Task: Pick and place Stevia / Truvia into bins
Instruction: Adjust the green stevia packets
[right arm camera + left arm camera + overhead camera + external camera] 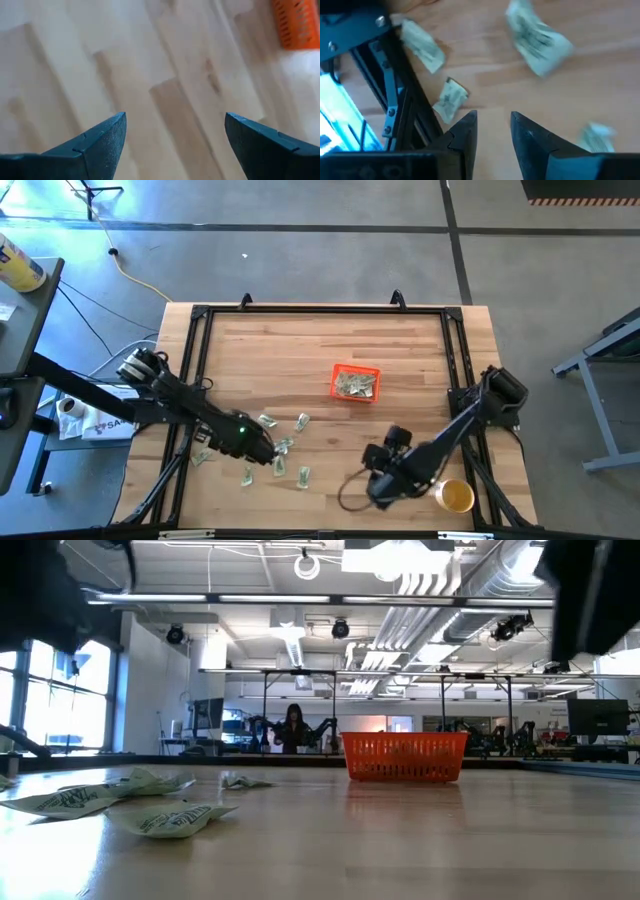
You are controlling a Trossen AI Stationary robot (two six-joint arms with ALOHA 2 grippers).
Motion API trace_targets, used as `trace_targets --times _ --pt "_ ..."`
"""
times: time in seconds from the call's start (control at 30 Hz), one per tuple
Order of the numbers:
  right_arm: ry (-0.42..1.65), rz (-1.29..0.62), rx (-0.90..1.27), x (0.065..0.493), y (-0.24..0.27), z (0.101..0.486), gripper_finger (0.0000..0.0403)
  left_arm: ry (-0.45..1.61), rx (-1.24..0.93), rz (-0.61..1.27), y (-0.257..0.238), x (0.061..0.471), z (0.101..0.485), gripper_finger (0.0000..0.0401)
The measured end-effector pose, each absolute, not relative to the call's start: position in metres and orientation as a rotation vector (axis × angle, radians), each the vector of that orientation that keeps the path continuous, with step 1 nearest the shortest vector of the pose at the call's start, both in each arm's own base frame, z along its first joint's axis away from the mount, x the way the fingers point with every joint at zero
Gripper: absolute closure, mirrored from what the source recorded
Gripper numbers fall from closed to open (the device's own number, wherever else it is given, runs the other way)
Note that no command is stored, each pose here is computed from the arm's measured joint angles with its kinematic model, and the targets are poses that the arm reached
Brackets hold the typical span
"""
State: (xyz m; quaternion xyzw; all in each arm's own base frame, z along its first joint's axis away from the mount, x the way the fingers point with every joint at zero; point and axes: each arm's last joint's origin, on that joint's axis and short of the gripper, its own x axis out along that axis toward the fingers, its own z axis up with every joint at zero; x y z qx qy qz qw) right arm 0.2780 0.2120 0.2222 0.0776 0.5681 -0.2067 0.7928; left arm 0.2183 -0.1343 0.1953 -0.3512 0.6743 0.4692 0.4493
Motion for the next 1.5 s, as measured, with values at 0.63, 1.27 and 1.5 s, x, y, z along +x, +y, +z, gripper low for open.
trace_targets --times 0.63,1.27,1.5 --pt "1.249 -0.364 0.144 0.312 0.173 0.222 0.0076 1.595 -0.851 1.603 -0.131 0.167 0.147 0.0337" --pt "1.268 -0.349 0.153 0.312 0.174 0.222 0.0076 1.505 -0.876 1.626 -0.112 0.143 0.109 0.0345" --pt "1.266 -0.361 0.160 0.314 0.170 0.222 0.0076 1.427 -0.859 1.550 -0.105 0.163 0.117 0.0378"
